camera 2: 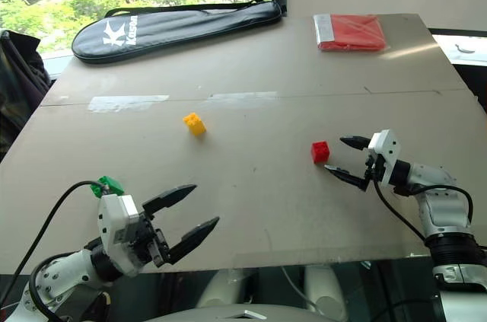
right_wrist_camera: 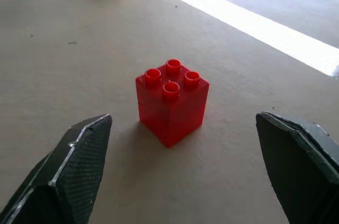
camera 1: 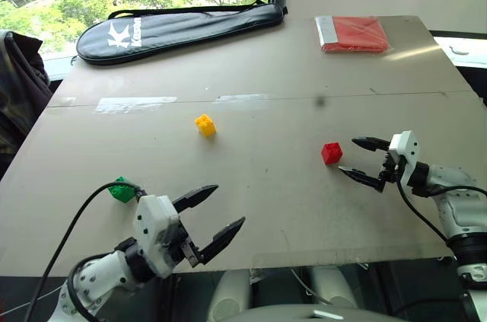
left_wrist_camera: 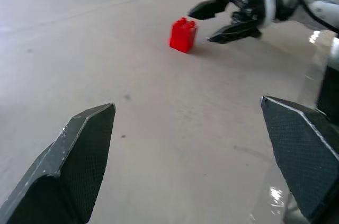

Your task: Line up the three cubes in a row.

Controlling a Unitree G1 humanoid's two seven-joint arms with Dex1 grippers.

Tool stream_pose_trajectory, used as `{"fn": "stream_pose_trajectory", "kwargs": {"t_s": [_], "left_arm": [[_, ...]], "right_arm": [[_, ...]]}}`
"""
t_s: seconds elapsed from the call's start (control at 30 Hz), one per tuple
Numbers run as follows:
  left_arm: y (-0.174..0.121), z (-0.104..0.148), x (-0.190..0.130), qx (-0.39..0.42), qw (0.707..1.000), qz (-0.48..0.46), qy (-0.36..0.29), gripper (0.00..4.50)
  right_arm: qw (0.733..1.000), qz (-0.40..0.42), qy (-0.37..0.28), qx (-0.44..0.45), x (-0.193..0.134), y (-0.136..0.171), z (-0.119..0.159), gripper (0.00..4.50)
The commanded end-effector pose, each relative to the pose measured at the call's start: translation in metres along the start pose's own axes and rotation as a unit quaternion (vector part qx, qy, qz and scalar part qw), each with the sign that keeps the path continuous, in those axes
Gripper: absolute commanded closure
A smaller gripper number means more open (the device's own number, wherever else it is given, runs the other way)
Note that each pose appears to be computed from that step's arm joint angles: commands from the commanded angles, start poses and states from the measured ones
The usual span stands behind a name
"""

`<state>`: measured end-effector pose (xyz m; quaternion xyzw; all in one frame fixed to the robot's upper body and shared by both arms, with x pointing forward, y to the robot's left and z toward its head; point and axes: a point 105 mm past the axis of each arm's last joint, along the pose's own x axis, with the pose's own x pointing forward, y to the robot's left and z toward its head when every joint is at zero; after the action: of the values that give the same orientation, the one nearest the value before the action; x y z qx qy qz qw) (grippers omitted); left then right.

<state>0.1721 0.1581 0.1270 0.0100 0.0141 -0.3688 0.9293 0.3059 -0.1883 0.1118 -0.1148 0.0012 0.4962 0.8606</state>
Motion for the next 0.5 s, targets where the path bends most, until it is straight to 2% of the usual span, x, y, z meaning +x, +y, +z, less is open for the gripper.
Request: {"fn": "stream_pose_trajectory", "kwargs": {"t_s": [0.03, 0.17, 0.33, 0.5], "left_arm": [[0.012, 0.004, -0.013, 0.016, 0.996, 0.090, -0.024, 0.00], [0.034, -0.017, -0.034, 0.024, 0.973, 0.232, 0.003, 0.00], [0.063, -0.037, -0.062, 0.056, 0.898, 0.435, 0.033, 0.00], [0.070, -0.044, -0.065, 0.063, 0.867, 0.492, 0.045, 0.00]], "right_arm": [[0.998, 0.026, -0.051, -0.002, -0.008, 0.003, 0.028, 0.03], [0.993, 0.085, -0.077, -0.003, -0.012, 0.016, 0.042, 0.03], [0.985, 0.151, -0.086, -0.010, -0.013, 0.035, 0.048, 0.03], [0.979, 0.177, -0.106, -0.008, -0.015, 0.044, 0.052, 0.03]]}}
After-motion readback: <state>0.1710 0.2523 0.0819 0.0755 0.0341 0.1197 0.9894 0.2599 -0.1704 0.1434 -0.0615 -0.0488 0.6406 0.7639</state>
